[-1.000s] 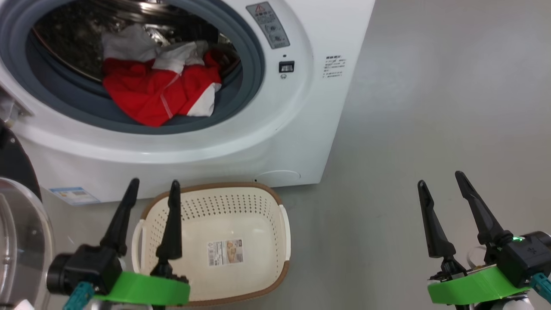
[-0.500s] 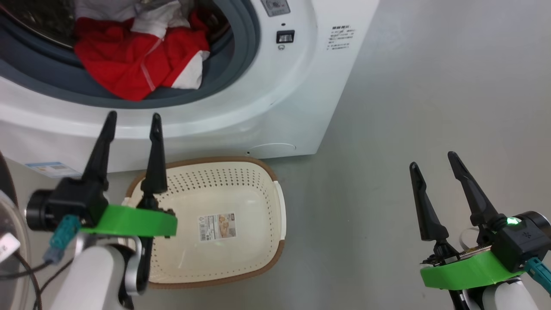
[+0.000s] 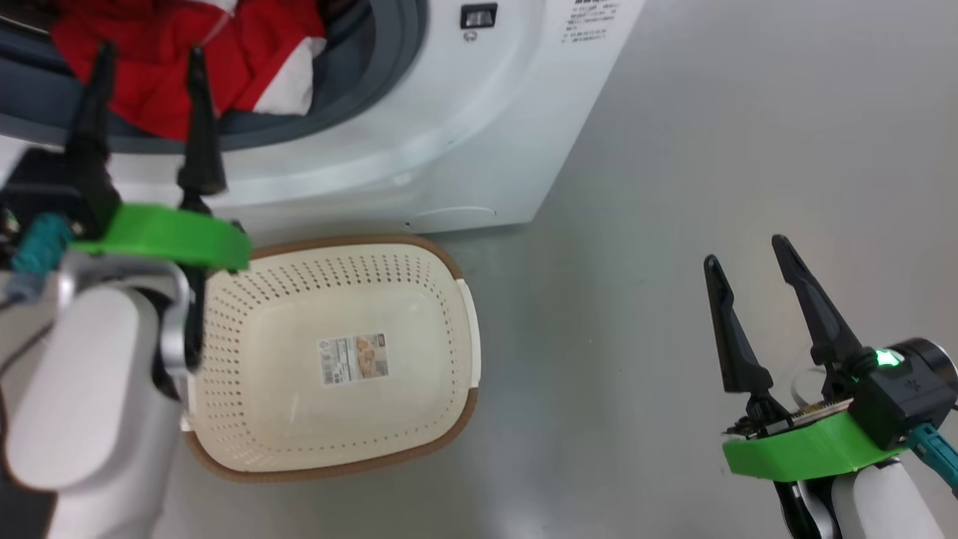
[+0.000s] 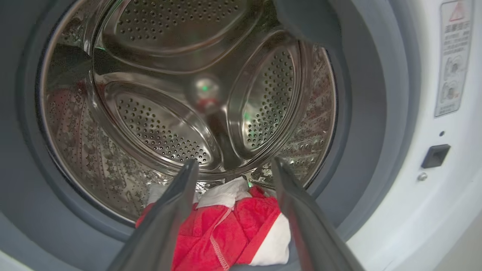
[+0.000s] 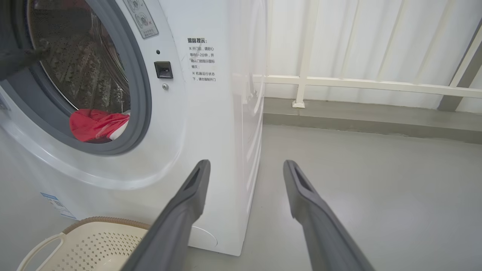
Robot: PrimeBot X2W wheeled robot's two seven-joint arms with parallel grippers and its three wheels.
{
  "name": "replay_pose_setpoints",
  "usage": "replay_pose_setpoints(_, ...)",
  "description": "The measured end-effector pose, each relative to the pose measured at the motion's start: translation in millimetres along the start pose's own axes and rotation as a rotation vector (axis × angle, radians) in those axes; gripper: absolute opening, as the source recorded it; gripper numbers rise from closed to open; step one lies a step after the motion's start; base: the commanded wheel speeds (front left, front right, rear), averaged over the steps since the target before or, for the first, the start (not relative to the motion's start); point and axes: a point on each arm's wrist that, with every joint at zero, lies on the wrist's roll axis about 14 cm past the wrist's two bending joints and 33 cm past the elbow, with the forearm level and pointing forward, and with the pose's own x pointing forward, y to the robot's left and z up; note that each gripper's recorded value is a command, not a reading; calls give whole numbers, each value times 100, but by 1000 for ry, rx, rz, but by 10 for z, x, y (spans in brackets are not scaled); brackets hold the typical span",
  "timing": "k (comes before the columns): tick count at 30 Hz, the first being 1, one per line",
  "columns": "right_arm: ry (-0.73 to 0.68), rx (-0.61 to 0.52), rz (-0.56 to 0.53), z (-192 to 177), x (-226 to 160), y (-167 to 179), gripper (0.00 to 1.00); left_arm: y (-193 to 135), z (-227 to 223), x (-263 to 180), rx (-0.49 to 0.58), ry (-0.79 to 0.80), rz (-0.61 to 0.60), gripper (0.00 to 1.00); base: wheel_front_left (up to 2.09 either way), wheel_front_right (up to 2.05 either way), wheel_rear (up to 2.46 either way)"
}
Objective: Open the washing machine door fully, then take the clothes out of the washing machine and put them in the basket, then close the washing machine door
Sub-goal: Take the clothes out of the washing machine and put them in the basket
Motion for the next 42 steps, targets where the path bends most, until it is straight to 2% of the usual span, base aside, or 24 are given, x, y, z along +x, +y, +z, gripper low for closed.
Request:
replay_pose_setpoints(11, 40, -12, -16, -175, 86, -78, 100, 153, -421, 459, 56, 136, 31, 100, 0, 0, 0)
replay_pose_setpoints(23, 57, -24, -28, -227, 97, -136, 100, 320, -919, 674, 109, 454, 77, 100, 0, 0, 0)
replay_pose_setpoints(32, 80, -20, -36, -296, 69, -162, 100, 344, -1322, 575, 136, 631, 84, 100, 0, 0, 0)
replay_pose_setpoints(42, 89, -25, -40, -338, 99, -185, 100, 389, -1607, 478, 136, 721, 95, 100, 0, 0, 0)
